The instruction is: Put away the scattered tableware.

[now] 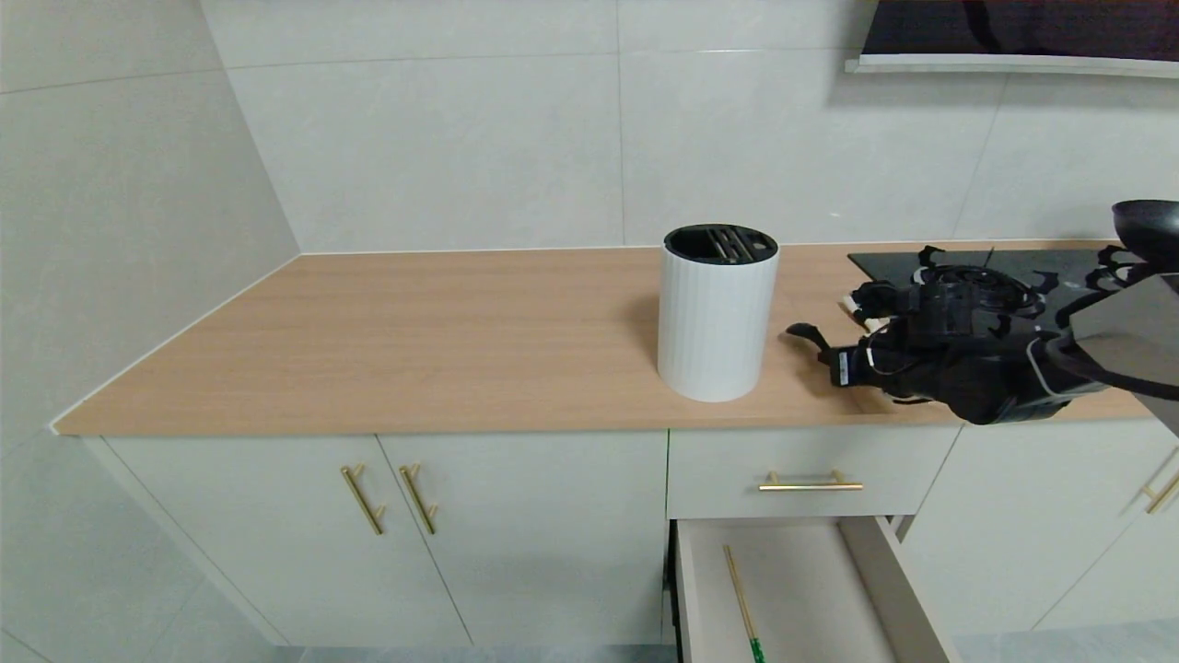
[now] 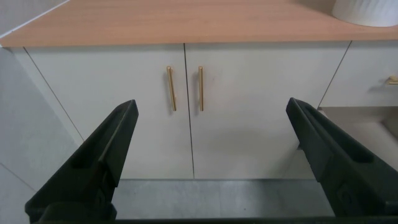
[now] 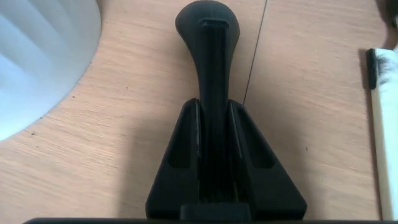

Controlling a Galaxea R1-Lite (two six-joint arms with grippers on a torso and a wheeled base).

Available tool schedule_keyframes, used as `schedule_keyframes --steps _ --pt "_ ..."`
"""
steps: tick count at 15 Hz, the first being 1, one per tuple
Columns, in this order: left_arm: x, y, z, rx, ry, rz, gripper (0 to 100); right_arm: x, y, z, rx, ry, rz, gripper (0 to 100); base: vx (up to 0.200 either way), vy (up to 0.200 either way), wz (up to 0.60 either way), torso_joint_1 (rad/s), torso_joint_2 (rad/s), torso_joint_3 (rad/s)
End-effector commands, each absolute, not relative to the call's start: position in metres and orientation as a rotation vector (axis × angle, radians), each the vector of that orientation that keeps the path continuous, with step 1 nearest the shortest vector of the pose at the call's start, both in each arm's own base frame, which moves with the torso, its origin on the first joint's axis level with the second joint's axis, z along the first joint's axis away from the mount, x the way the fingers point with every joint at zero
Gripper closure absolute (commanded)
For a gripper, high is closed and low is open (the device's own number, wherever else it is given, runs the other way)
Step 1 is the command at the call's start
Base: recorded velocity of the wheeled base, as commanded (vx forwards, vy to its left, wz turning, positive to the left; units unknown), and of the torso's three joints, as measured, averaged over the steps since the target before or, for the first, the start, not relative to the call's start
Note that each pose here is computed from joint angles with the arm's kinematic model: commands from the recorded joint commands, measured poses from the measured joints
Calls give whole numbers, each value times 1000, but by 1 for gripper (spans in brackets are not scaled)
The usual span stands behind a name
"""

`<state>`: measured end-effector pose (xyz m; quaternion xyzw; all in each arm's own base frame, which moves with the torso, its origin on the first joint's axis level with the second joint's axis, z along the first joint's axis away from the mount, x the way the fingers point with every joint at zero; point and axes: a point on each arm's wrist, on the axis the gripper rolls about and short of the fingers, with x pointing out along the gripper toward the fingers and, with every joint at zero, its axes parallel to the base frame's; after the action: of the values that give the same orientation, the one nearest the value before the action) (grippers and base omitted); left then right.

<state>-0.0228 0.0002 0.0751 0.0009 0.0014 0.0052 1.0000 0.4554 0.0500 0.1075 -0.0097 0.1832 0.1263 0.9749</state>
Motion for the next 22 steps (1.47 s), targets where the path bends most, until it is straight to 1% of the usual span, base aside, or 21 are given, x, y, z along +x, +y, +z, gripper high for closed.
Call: schedule_keyframes --steps 1,3,5,6,8,9,10,14,22 --pt "-23 0 75 2 3 11 0 430 56 153 39 343 235 100 0 0 0 0 0 0" --pt "-23 0 75 2 3 11 0 398 58 174 67 349 180 100 0 0 0 0 0 0" --pt "-23 0 75 2 3 11 0 369 59 184 61 356 172 100 0 0 0 0 0 0" --pt "-23 0 75 2 3 11 0 335 57 190 58 383 178 100 0 0 0 0 0 0" --pt "-23 0 75 2 3 11 0 296 51 194 55 411 178 100 0 0 0 0 0 0" --pt "-23 0 75 2 3 11 0 289 50 193 55 419 178 100 0 0 0 0 0 0" --pt "-23 0 75 2 3 11 0 271 46 188 53 437 175 100 0 0 0 0 0 0" --pt "-23 0 75 2 3 11 0 255 43 169 39 505 137 100 0 0 0 0 0 0" --pt "-23 0 75 2 3 11 0 254 49 153 22 557 157 100 0 0 0 0 0 0"
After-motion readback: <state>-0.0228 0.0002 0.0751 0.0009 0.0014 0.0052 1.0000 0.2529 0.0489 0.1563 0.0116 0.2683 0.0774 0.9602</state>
